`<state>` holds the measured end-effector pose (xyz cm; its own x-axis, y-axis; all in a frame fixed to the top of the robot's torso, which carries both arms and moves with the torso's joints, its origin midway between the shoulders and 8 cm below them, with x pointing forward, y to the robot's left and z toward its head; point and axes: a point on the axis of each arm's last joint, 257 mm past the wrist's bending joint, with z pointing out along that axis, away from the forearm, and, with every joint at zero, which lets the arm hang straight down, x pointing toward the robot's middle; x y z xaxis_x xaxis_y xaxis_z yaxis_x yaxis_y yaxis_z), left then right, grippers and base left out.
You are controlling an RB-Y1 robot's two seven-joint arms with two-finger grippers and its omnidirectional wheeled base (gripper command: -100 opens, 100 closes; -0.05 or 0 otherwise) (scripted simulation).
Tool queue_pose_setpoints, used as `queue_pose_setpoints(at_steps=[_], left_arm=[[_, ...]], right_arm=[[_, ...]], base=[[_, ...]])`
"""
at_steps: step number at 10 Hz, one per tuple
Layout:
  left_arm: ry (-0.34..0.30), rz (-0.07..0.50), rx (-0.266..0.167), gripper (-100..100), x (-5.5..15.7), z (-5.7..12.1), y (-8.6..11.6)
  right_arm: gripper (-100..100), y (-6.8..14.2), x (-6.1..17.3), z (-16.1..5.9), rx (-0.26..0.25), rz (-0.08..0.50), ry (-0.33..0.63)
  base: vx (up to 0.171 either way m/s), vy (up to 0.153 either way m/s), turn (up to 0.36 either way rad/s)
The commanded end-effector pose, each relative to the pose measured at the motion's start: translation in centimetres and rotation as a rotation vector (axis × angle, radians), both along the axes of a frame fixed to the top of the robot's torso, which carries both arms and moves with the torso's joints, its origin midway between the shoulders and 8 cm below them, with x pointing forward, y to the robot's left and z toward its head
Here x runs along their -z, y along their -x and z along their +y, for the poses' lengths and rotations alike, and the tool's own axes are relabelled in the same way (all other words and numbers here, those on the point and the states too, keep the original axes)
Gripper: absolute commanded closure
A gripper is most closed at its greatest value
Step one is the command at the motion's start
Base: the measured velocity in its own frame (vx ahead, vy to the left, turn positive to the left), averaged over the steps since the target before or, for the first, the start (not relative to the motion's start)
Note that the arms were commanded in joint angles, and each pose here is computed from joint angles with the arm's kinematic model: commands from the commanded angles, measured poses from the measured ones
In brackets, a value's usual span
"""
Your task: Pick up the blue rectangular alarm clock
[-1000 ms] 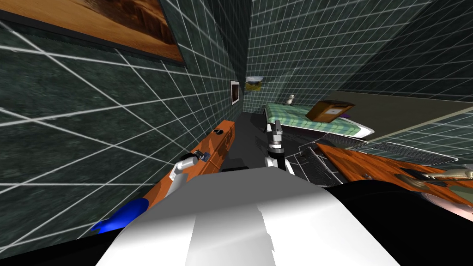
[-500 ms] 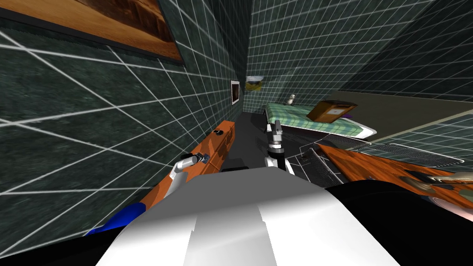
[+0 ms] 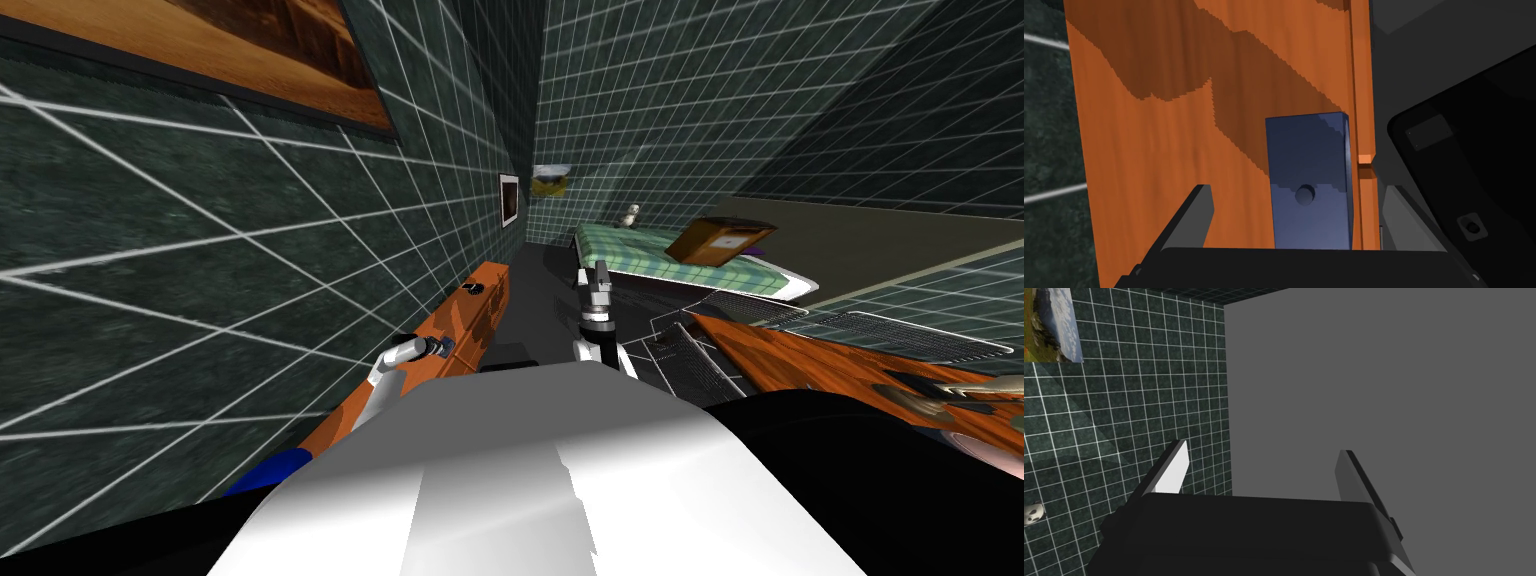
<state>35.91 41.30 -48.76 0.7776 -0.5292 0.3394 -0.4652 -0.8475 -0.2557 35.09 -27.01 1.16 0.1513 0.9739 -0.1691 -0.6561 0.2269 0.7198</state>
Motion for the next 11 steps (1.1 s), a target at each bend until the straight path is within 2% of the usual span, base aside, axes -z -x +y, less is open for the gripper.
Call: queue_pose_setpoints(at_steps=[1,2,5,8,9,10,11], left_arm=[[0.040,0.049,-0.024,-100,0.7,-0.4,1.1],[0.040,0.049,-0.024,-100,0.7,-0.4,1.1],[0.124,0.144,-0.070,-100,2.1,-1.5,3.3],[0.183,0.205,-0.096,-100,2.9,-2.8,4.7],[0.171,0.192,-0.091,-100,2.7,-2.5,4.3],[0.173,0.195,-0.092,0,2.8,-2.5,4.3],[0.173,0.194,-0.090,-100,3.7,-3.0,4.6]], right_arm=[[0,0.0,0.0,0.0,0.000,0.000,0.000],[0,0.0,0.0,0.0,0.000,0.000,0.000],[0,0.0,0.0,0.0,0.000,0.000,0.000],[0,0.0,0.0,0.0,0.000,0.000,0.000],[0,0.0,0.0,0.0,0.000,0.000,0.000],[0,0.0,0.0,0.0,0.000,0.000,0.000],[0,0.0,0.0,0.0,0.000,0.000,0.000]], base=[[0.043,0.020,-0.008],[0.030,0.015,-0.004],[0.037,0.037,-0.015],[0.051,0.054,-0.015],[0.019,0.018,-0.005],[0.000,0.000,0.000],[0.023,0.014,0.015]])
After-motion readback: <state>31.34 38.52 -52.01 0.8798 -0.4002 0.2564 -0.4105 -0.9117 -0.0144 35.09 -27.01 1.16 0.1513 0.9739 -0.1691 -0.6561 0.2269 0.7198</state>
